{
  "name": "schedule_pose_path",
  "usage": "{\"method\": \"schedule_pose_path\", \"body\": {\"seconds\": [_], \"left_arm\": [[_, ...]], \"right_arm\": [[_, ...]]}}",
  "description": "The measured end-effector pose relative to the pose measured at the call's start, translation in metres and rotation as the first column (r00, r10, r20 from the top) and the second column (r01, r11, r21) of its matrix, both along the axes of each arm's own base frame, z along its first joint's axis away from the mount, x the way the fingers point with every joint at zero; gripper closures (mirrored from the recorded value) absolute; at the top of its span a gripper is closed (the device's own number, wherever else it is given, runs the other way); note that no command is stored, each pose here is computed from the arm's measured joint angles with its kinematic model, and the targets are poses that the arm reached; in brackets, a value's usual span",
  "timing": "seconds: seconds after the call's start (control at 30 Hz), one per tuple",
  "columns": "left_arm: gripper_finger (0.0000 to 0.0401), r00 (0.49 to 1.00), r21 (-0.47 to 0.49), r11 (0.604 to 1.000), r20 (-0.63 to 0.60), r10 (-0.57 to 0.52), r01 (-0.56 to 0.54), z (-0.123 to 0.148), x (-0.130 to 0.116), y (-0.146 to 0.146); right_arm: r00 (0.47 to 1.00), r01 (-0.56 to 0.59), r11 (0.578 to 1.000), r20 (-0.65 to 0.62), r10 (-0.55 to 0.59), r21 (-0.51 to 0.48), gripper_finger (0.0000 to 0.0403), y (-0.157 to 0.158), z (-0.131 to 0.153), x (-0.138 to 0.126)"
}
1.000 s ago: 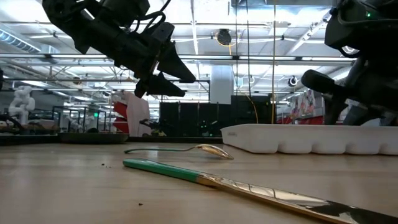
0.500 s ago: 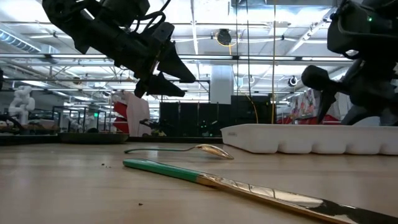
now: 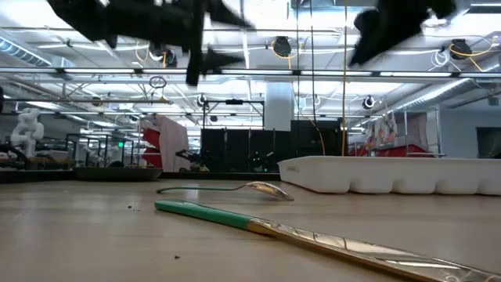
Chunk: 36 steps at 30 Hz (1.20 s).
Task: Sort silverware
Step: Put the green knife on the silverware tray with the other green knives
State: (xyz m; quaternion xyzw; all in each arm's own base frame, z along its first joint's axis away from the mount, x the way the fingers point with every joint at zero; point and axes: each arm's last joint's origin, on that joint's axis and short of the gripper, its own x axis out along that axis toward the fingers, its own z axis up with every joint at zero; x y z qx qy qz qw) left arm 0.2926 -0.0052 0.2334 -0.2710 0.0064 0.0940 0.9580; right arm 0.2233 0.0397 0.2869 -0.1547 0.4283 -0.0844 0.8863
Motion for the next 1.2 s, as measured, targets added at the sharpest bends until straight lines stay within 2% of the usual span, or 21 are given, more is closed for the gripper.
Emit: {"method": "schedule_pose_path", "body": {"seconds": [0.07,0.13,0.23,0.33,0.43,0.5,0.57,0.67,0.83,0.97,1.07,1.2], "left_arm": [[0.0121,0.993,-0.009,1.0,0.12,-0.021,0.022,0.023,-0.009,-0.005],[0.0121,0.976,-0.012,0.999,0.215,-0.046,0.05,0.045,-0.023,-0.01],[0.0121,0.932,-0.014,0.991,0.344,-0.117,0.129,0.077,-0.049,-0.02],[0.0121,0.864,-0.002,0.972,0.458,-0.206,0.233,0.103,-0.079,-0.035],[0.0121,0.812,0.038,0.954,0.515,-0.275,0.298,0.12,-0.105,-0.053],[0.0121,0.837,0.036,0.949,0.462,-0.294,0.313,0.124,-0.114,-0.064],[0.0121,0.882,0.014,0.946,0.359,-0.307,0.324,0.126,-0.117,-0.075],[0.0121,0.933,-0.043,0.947,0.189,-0.305,0.318,0.128,-0.119,-0.088],[0.0121,0.949,-0.098,0.949,-0.063,-0.308,0.301,0.117,-0.116,-0.102],[0.0121,0.91,-0.134,0.949,-0.275,-0.312,0.285,0.091,-0.112,-0.109],[0.0121,0.837,-0.132,0.937,-0.423,-0.348,0.324,0.069,-0.103,-0.118],[0.0121,0.732,-0.058,0.9,-0.56,-0.388,0.432,0.038,-0.081,-0.133]], "right_arm": [[0.99,0.017,0.986,0.137,-0.041,0.169,0.0195,0.004,0.021,0.008],[0.971,0.007,0.967,0.228,-0.068,0.256,0.0196,0.007,0.036,0.013],[0.953,0.014,0.946,0.281,-0.111,0.325,0.0197,0.011,0.043,0.015],[0.943,0.028,0.918,0.295,-0.156,0.395,0.0198,0.02,0.04,0.021],[0.952,-0.004,0.908,0.279,-0.124,0.418,0.0198,0.039,0.029,0.032],[0.962,-0.033,0.906,0.259,-0.086,0.422,0.0197,0.056,0.017,0.041],[0.97,-0.047,0.902,0.234,-0.061,0.429,0.0197,0.072,0.004,0.049],[0.976,-0.014,0.885,0.2,-0.09,0.465,0.0197,0.084,-0.015,0.063],[0.972,-0.004,0.841,0.201,-0.125,0.54,0.0197,0.093,-0.033,0.081],[0.967,-0.026,0.829,0.225,-0.121,0.559,0.0197,0.101,-0.042,0.09],[0.974,0.011,0.823,0.181,-0.138,0.569,0.0197,0.106,-0.051,0.091],[0.985,0.032,0.826,0.122,-0.121,0.563,0.0197,0.117,-0.06,0.084]]}}
